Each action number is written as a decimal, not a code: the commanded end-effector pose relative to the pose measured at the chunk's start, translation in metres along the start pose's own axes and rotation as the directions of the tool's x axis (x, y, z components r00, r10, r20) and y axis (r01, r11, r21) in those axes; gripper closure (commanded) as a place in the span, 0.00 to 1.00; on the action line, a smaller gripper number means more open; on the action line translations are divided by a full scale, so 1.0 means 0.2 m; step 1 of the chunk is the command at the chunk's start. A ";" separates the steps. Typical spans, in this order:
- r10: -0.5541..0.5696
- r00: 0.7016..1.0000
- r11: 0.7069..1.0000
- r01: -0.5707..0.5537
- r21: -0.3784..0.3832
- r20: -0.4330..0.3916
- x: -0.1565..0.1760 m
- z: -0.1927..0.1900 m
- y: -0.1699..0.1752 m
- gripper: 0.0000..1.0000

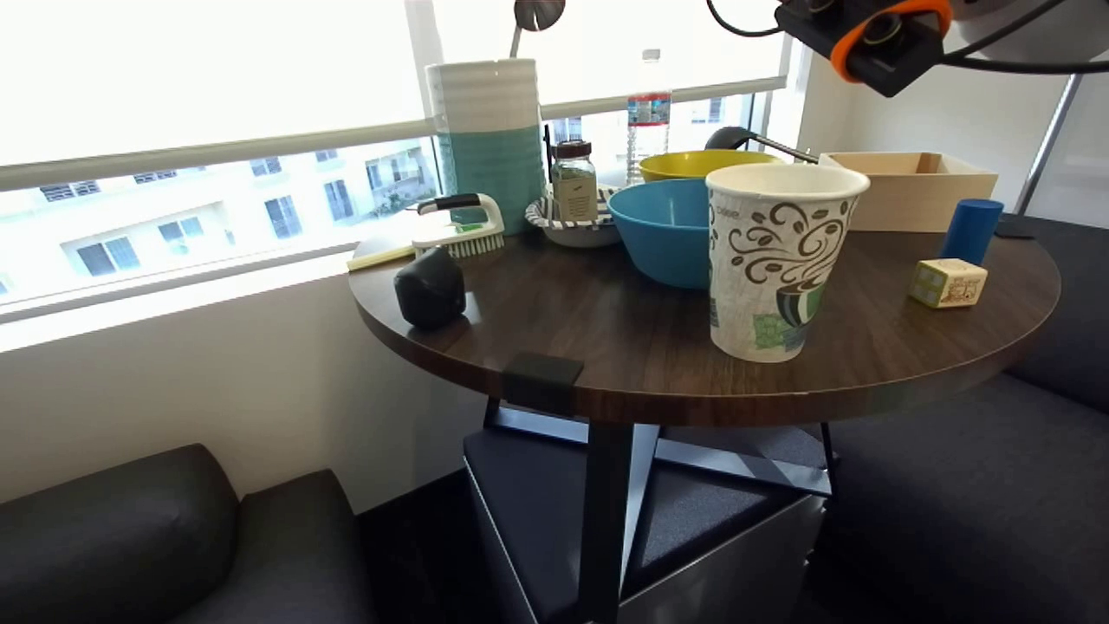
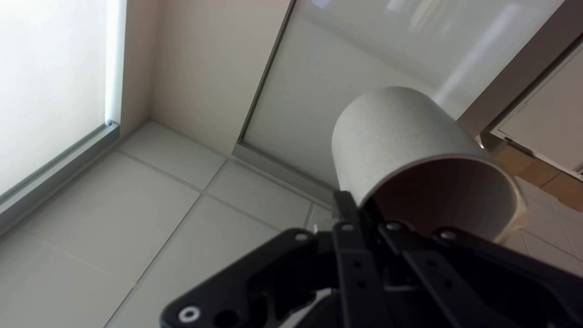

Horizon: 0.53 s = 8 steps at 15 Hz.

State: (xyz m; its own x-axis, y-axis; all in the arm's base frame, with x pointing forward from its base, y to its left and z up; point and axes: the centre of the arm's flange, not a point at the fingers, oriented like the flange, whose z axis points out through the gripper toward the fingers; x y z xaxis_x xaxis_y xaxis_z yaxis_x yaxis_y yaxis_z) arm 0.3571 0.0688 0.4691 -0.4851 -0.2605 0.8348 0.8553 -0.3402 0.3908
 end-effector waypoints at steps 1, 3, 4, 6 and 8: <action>-0.037 0.999 0.999 0.036 -0.022 -0.038 -0.01 0.01 0.00 0.99; -0.057 0.997 0.998 0.056 -0.027 -0.042 -0.01 0.01 0.00 0.99; -0.057 0.997 0.998 0.056 -0.028 -0.046 -0.01 0.01 0.00 0.99; -0.060 0.996 0.998 0.058 -0.034 -0.059 -0.01 0.00 0.02 0.99; -0.067 0.995 0.997 0.064 -0.042 -0.069 0.00 -0.01 0.03 0.99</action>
State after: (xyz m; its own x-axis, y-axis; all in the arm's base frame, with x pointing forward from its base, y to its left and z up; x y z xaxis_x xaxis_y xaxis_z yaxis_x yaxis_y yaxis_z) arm 0.3616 0.0599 0.4715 -0.5202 -0.2754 0.8085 0.8348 -0.3636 0.4133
